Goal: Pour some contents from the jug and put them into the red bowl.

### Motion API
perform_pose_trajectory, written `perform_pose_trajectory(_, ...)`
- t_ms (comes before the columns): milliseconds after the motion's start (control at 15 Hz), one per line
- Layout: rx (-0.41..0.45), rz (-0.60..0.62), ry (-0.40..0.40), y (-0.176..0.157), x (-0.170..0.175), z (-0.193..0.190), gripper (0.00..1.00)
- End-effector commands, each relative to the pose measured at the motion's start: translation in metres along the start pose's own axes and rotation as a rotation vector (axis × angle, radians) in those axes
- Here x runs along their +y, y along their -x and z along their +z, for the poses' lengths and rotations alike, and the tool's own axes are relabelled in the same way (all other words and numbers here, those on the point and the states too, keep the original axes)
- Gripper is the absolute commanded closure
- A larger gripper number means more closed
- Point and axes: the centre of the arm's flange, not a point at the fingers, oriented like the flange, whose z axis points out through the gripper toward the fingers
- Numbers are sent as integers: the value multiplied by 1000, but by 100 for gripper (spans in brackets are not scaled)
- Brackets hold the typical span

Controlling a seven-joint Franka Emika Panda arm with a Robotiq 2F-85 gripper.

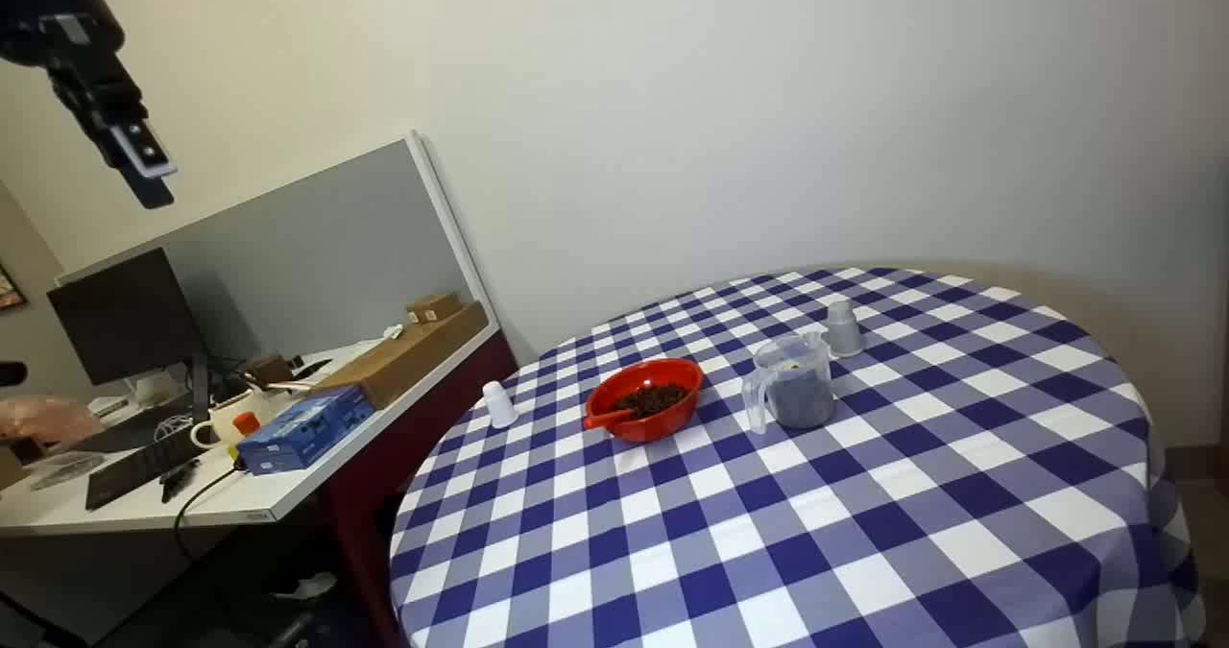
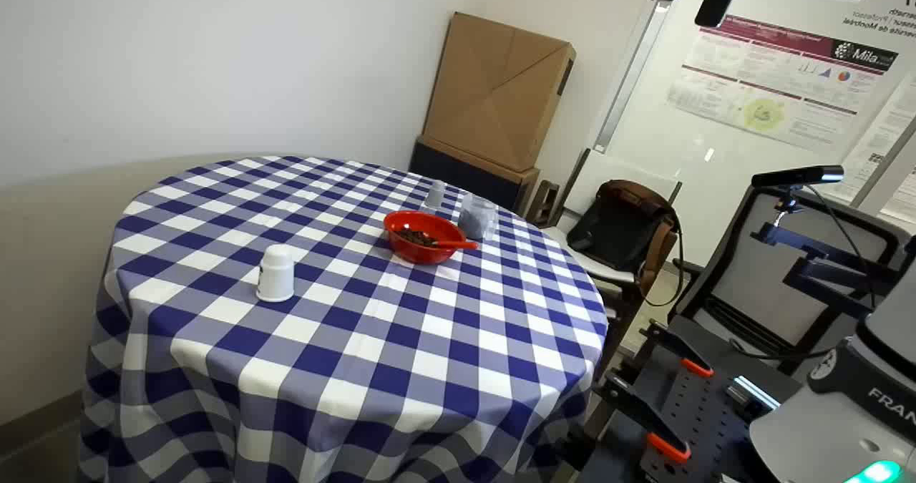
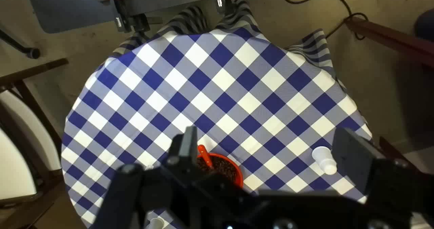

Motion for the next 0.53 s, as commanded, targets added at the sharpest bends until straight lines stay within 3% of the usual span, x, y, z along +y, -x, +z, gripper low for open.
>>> perform_pose_trajectory(0, 0, 0, 0, 0, 0, 0, 0)
perform_pose_trajectory(267, 9, -29, -39, -44, 25, 5, 0)
perform_pose_trajectory(467, 30, 26, -64, -111, 65, 23, 0)
